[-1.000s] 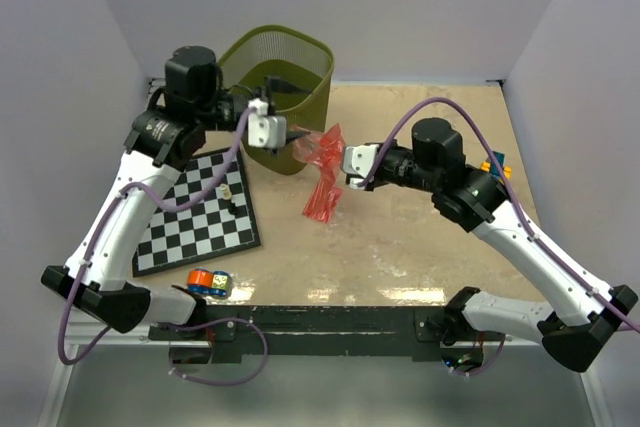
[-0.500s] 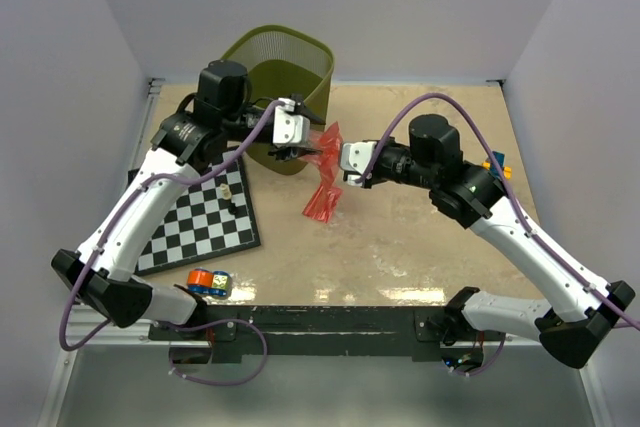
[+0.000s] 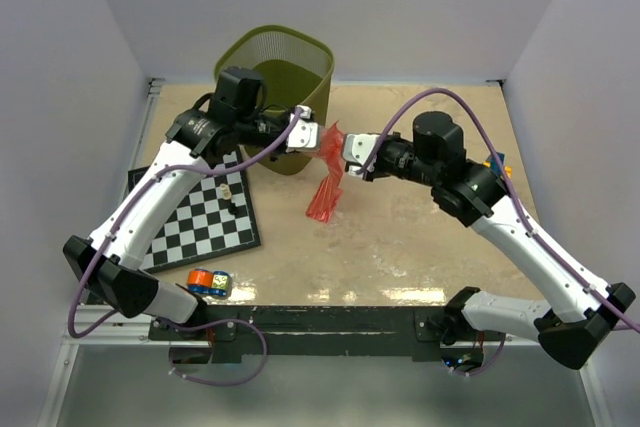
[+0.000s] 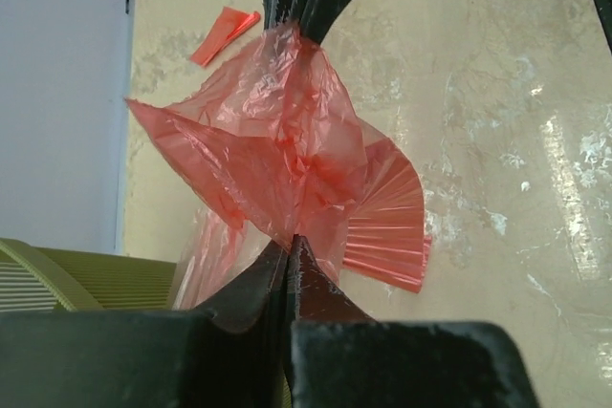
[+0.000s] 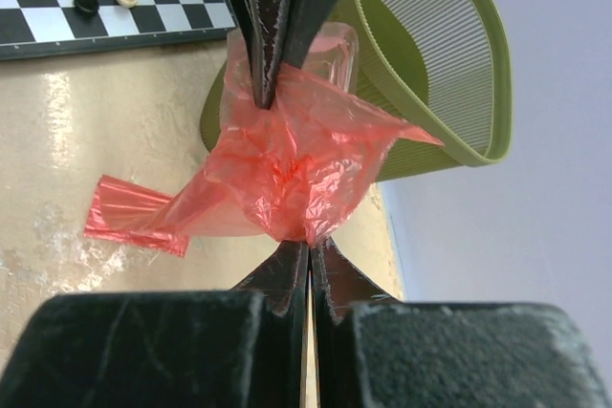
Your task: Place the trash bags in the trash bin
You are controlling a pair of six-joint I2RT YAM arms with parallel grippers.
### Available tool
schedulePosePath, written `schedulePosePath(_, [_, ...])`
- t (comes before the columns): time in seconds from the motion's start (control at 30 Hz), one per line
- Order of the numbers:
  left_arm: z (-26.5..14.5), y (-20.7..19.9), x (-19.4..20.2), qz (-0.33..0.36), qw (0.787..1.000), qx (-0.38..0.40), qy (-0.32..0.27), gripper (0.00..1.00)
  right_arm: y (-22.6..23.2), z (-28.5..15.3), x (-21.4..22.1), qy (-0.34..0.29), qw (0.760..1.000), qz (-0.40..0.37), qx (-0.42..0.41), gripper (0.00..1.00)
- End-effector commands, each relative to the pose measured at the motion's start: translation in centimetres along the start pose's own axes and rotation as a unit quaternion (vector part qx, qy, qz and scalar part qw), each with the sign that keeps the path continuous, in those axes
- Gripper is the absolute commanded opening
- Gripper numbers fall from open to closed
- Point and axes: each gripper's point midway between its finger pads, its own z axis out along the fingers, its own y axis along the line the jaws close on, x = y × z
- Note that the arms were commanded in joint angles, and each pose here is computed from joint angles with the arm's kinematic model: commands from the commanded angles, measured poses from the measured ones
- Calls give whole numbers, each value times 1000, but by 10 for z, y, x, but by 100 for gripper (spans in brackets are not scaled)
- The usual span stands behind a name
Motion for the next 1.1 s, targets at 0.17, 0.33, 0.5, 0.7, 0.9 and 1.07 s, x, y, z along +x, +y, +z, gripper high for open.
schedulePosePath(0.17, [-43, 11, 5, 96, 994, -57, 20, 0, -42, -32, 46, 55, 997, -20, 45, 0])
schedulePosePath(0.33, [-52, 13, 8, 132, 988, -71, 26, 0, -42, -37, 54, 67, 996, -44, 43, 0])
schedulePosePath(0.5, [-58, 19, 2, 174, 981, -86, 28, 0, -49, -39, 61, 84, 993, -60, 59, 0])
schedulePosePath(0.7, [-64, 24, 7, 230, 968, -87, 55, 0, -51, -46, 69, 103, 990, -74, 67, 0])
schedulePosePath(0.9, [-76, 40, 17, 248, 960, -103, 79, 0, -48, -52, 76, 117, 988, -67, 75, 0])
schedulePosePath(1.07, [-78, 42, 12, 253, 959, -106, 70, 0, -49, -56, 80, 125, 986, -64, 85, 0])
